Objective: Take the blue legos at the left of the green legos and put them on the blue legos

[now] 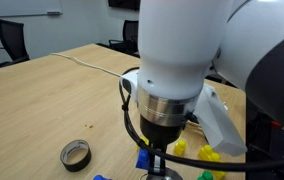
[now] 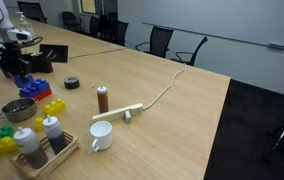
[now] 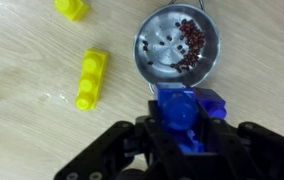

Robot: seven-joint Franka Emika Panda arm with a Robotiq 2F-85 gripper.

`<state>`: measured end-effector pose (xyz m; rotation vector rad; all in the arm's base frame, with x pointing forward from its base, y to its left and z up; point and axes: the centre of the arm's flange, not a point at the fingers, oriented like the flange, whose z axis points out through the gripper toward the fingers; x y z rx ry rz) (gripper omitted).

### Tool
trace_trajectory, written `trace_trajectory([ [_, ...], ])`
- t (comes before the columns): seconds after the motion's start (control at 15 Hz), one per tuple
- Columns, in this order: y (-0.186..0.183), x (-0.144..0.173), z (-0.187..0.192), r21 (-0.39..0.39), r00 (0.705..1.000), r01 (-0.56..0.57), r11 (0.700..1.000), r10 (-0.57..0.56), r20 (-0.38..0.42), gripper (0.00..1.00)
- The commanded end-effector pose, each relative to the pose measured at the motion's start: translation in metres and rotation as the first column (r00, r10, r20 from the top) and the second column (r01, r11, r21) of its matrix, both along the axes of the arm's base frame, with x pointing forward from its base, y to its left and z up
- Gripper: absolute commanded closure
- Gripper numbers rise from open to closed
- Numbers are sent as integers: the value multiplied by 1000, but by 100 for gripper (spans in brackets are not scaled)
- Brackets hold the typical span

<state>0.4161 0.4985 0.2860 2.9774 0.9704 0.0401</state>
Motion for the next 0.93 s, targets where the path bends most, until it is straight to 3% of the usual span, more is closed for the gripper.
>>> trace_trajectory([
  [0.0, 22, 24, -2, 4, 1000, -7, 1000, 7, -16, 90],
  [0.47, 55, 54, -12, -6, 999, -21, 1000, 20, -36, 90],
  [0.87, 65, 41, -18, -43, 996, -22, 999, 18, -92, 90],
])
